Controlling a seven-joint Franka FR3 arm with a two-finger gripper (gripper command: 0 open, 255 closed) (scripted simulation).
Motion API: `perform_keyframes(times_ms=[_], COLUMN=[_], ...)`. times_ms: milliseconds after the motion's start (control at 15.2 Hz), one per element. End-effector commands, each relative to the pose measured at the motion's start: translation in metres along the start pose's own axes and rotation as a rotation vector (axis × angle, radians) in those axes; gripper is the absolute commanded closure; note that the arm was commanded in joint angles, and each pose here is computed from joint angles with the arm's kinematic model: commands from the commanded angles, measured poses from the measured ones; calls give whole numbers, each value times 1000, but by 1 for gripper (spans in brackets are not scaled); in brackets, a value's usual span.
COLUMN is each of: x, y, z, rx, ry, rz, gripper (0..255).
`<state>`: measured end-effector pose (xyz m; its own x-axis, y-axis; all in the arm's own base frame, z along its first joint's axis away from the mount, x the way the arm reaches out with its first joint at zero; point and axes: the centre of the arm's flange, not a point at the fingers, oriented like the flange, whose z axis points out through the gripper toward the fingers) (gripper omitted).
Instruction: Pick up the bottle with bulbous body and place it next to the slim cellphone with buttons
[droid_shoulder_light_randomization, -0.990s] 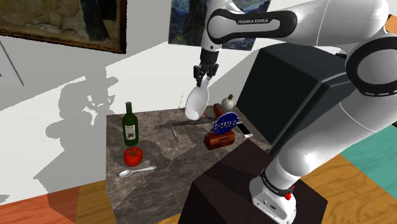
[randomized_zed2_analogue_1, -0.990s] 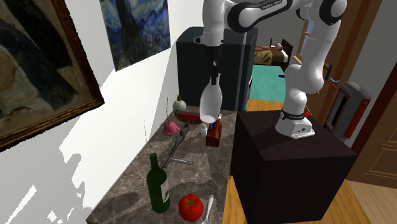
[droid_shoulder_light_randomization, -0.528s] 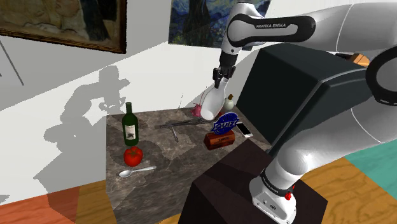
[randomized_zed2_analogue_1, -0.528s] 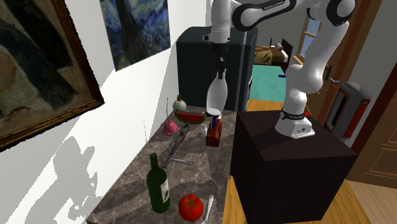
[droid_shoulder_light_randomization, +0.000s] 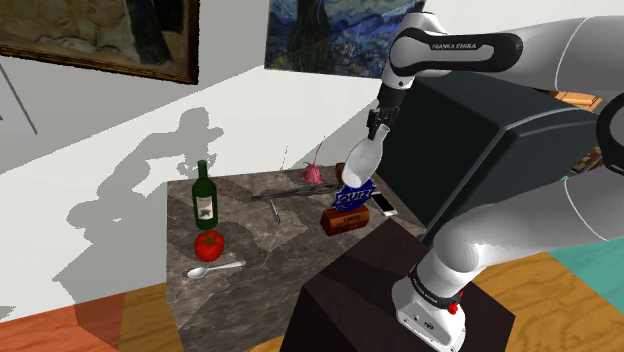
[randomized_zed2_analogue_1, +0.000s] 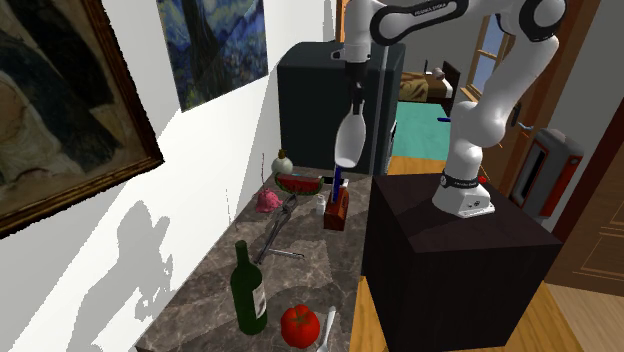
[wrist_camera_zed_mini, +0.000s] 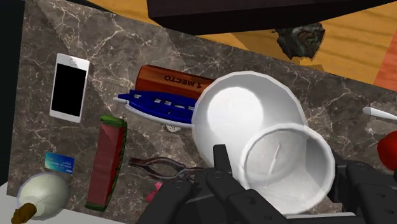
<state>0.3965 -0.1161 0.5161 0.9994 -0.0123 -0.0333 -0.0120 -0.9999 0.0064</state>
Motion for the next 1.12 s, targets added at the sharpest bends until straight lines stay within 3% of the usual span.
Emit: perform_keyframes(times_ms=[0,1056], x=[-12,-112], y=[22,207], z=[3,7], rx=[0,0], ry=[0,0], rz=[-2,-2], gripper=[255,255])
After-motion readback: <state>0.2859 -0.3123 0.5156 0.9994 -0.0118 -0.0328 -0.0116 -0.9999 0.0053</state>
